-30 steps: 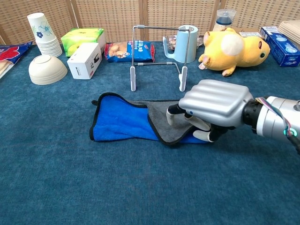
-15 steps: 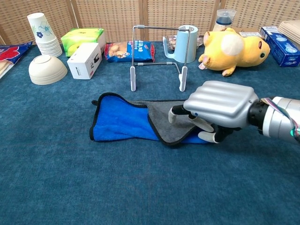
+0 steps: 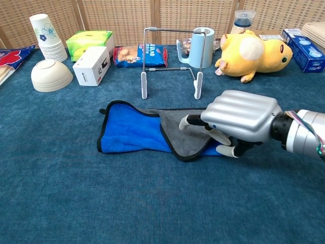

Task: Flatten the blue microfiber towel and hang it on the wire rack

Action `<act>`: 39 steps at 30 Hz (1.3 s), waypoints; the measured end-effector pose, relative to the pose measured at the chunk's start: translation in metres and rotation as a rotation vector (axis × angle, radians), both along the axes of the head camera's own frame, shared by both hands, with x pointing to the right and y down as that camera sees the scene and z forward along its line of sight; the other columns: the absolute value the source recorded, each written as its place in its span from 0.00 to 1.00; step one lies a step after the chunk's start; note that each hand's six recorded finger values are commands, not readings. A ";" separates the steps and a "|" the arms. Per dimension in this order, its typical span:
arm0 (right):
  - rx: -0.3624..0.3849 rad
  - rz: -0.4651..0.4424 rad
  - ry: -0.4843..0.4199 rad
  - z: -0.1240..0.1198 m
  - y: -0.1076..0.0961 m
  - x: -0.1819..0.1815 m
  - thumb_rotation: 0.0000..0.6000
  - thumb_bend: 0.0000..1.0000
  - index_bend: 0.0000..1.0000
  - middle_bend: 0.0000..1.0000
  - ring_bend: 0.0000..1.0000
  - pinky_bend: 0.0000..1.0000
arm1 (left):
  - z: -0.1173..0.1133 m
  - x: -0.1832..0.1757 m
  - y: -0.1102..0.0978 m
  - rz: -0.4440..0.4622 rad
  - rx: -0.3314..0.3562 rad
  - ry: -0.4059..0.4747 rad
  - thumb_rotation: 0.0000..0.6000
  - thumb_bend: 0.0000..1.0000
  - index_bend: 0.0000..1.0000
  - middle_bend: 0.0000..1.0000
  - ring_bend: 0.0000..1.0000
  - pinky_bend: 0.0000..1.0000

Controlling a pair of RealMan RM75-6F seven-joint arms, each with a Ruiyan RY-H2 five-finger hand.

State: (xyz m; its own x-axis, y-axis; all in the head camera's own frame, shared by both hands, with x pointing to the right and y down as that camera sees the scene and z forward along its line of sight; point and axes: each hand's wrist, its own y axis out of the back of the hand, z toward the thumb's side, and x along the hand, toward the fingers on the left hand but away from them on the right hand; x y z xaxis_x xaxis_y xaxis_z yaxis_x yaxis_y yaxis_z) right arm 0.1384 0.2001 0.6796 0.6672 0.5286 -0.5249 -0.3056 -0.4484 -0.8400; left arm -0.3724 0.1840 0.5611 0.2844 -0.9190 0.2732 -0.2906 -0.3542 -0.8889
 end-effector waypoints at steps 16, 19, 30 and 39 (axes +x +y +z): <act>0.020 -0.012 -0.008 -0.001 -0.003 -0.006 1.00 0.48 0.38 0.70 0.61 0.62 | 0.000 0.000 0.000 -0.002 0.000 0.011 1.00 0.24 0.23 0.64 0.59 1.00; 0.021 -0.011 -0.008 -0.001 -0.003 -0.006 1.00 0.47 0.38 0.70 0.61 0.62 | -0.001 0.000 0.000 -0.001 0.003 0.012 1.00 0.24 0.23 0.64 0.59 1.00; 0.026 0.010 -0.011 -0.002 -0.007 -0.005 1.00 0.46 0.60 0.70 0.62 0.62 | -0.002 -0.002 0.002 -0.007 0.005 0.012 1.00 0.24 0.24 0.64 0.59 1.00; 0.052 0.061 -0.019 -0.013 -0.021 0.005 1.00 0.45 0.56 0.64 0.58 0.59 | -0.004 -0.002 0.002 -0.007 0.014 0.018 1.00 0.24 0.24 0.64 0.59 1.00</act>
